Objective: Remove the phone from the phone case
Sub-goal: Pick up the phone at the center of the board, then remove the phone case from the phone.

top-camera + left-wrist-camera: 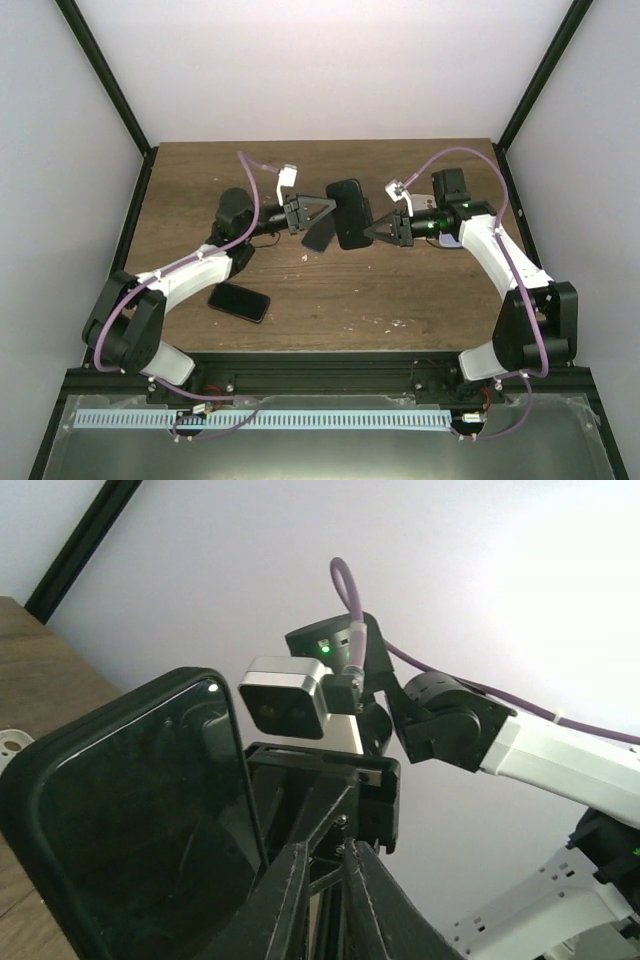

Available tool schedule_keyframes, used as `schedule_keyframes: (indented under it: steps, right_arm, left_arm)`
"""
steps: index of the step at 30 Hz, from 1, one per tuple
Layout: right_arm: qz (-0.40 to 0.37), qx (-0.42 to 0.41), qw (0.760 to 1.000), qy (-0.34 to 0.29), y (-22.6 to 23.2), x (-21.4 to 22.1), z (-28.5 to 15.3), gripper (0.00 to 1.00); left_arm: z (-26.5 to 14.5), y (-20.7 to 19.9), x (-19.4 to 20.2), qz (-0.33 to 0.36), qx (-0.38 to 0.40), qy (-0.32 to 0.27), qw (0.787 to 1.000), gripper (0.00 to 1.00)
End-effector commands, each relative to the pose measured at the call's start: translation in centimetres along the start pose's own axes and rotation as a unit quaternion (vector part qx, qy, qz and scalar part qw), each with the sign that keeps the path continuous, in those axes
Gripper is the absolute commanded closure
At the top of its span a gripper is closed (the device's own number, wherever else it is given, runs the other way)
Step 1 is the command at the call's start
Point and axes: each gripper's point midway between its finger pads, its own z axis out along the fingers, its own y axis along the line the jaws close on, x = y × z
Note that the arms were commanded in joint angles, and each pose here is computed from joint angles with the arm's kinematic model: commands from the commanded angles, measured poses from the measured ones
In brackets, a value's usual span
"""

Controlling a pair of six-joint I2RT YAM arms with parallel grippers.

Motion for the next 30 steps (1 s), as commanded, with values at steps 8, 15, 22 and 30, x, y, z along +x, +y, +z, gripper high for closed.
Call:
schedule_keyframes:
  steps: [8,15,22,30]
  right_arm:
    - [-0.049,-0.049,0.997,-0.03,3.6,-1.6,-0.8,0.99]
    - [-0.058,-0.075,0.995,-0.037,5.0,-1.6,-1.1,0.99]
    - [-0.048,-0.094,0.994,-0.033,5.1,-1.8,-0.8,0.99]
    - [-0.038,-0.097,0.994,-0.029,4.8,-1.1,-0.6,0.99]
  left_arm:
    - [-2.4,1.6,-0.3,0.034,-0.097,-0.043,0.994,0.34]
    - [-2.9,4.6,1.0,0.023,-0.172,-0.022,0.985,0.22]
    - [0.9,0.5,2.8,0.018,-0.026,0.021,0.999,0.43]
    - [1.2,-0.7,2.4,-0.008,0.048,0.0,0.999,0.74]
